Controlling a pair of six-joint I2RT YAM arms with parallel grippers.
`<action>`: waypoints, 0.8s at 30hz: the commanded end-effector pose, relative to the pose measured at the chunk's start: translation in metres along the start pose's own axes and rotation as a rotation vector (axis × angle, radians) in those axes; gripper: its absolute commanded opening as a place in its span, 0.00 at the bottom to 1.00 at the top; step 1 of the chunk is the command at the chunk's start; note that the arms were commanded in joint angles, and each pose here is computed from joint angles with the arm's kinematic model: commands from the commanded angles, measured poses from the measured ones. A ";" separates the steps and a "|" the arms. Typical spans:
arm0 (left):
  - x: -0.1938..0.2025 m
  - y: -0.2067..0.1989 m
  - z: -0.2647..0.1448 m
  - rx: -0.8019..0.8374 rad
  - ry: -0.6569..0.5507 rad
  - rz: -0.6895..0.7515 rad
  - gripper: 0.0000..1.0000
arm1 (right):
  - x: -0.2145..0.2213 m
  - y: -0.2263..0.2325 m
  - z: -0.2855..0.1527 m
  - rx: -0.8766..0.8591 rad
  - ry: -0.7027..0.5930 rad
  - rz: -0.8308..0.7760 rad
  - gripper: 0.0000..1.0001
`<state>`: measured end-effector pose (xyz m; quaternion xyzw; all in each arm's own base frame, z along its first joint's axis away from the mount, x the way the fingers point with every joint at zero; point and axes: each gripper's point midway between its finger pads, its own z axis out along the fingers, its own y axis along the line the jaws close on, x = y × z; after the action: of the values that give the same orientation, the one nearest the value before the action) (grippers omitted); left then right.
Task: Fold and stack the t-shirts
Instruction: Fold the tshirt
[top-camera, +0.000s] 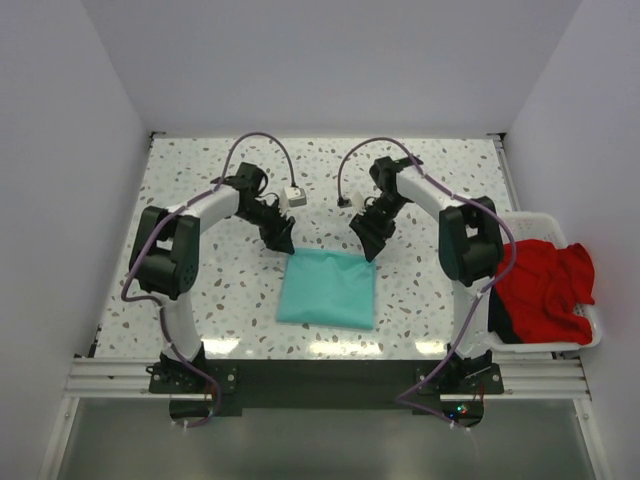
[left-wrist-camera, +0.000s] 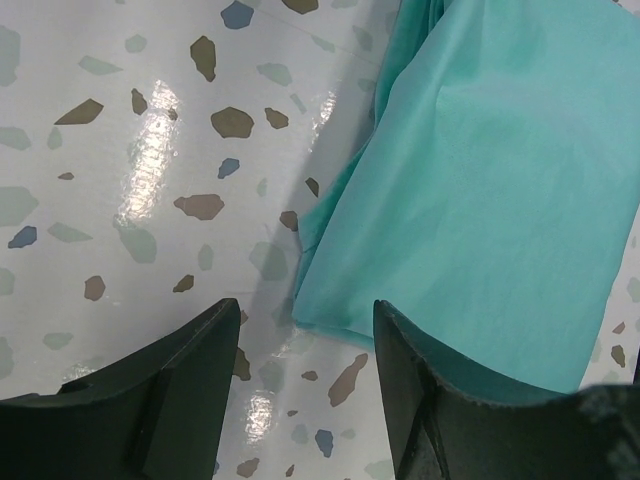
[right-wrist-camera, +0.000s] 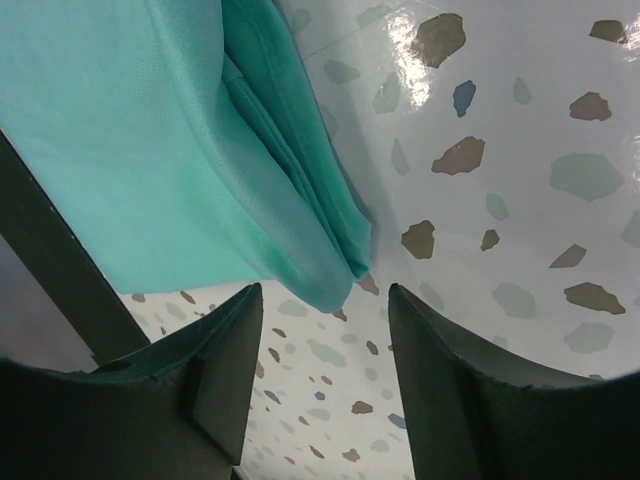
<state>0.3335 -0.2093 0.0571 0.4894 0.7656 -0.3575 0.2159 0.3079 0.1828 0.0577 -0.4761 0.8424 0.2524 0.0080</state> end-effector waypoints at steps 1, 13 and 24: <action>-0.009 0.002 0.001 0.011 -0.018 -0.001 0.60 | 0.000 -0.008 0.003 0.025 0.004 -0.039 0.54; -0.003 -0.001 0.009 0.064 -0.015 -0.021 0.43 | 0.012 0.007 0.003 -0.066 0.057 -0.060 0.43; -0.006 -0.004 0.006 0.067 -0.024 -0.018 0.12 | 0.008 0.006 -0.006 -0.052 0.063 -0.082 0.00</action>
<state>0.3280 -0.2121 0.0452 0.4812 0.7667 -0.3791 0.1922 0.2936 0.1728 0.0487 -0.5049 0.8225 0.2591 -0.0383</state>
